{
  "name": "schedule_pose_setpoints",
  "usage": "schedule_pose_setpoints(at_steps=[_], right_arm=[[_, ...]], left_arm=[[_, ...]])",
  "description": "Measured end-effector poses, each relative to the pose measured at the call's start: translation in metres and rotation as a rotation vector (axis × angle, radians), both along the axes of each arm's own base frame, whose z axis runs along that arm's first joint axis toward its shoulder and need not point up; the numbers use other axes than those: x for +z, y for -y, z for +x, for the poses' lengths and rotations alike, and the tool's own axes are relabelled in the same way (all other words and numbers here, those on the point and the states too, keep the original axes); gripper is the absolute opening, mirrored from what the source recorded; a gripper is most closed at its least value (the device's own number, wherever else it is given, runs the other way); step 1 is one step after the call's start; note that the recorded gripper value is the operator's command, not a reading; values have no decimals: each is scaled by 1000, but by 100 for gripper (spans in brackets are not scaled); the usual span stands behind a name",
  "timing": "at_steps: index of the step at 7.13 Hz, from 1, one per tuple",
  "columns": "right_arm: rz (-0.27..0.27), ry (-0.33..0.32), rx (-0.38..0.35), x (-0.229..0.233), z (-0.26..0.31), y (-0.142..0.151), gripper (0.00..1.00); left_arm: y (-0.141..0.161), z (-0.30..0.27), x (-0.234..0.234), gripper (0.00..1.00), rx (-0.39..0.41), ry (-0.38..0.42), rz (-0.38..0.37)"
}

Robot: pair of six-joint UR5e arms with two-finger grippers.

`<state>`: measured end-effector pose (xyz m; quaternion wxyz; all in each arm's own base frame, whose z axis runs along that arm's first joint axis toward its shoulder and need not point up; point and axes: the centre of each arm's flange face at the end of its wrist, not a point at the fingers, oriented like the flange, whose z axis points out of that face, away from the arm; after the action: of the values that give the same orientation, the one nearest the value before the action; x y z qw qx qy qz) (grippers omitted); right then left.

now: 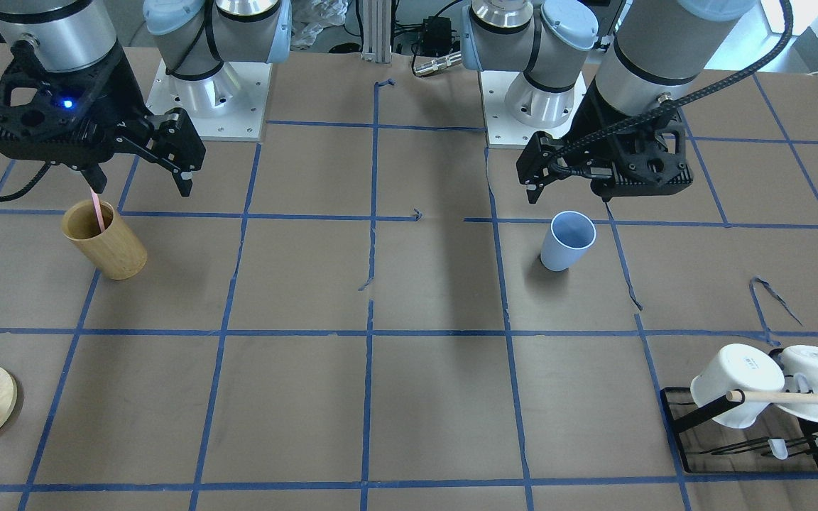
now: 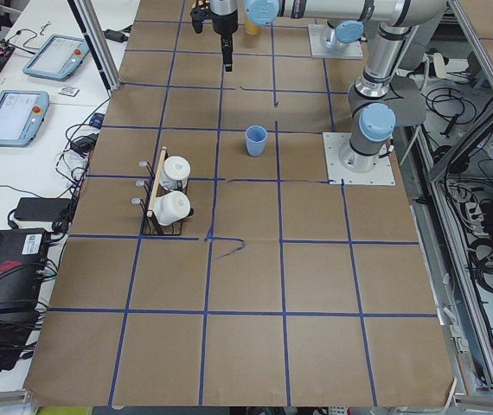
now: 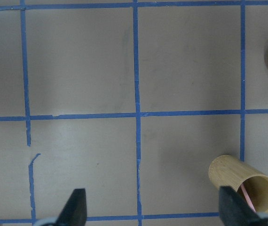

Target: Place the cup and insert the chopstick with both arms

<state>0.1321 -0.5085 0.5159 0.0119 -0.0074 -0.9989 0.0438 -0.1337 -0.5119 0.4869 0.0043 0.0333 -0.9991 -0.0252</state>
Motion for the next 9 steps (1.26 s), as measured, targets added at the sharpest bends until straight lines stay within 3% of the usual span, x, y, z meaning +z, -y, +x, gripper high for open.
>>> schedule_pose_setpoints(at_steps=[3, 6, 9], right_arm=[[2, 0, -5, 0, 0, 0, 100], [18, -1, -28, -4, -11, 2, 100], [106, -1, -77, -33, -83, 2, 100]], left_arm=[[-2, 0, -7, 100, -2, 5, 17], [-24, 23, -81, 100, -12, 26, 117], [-39, 45, -143, 100, -101, 88, 15]])
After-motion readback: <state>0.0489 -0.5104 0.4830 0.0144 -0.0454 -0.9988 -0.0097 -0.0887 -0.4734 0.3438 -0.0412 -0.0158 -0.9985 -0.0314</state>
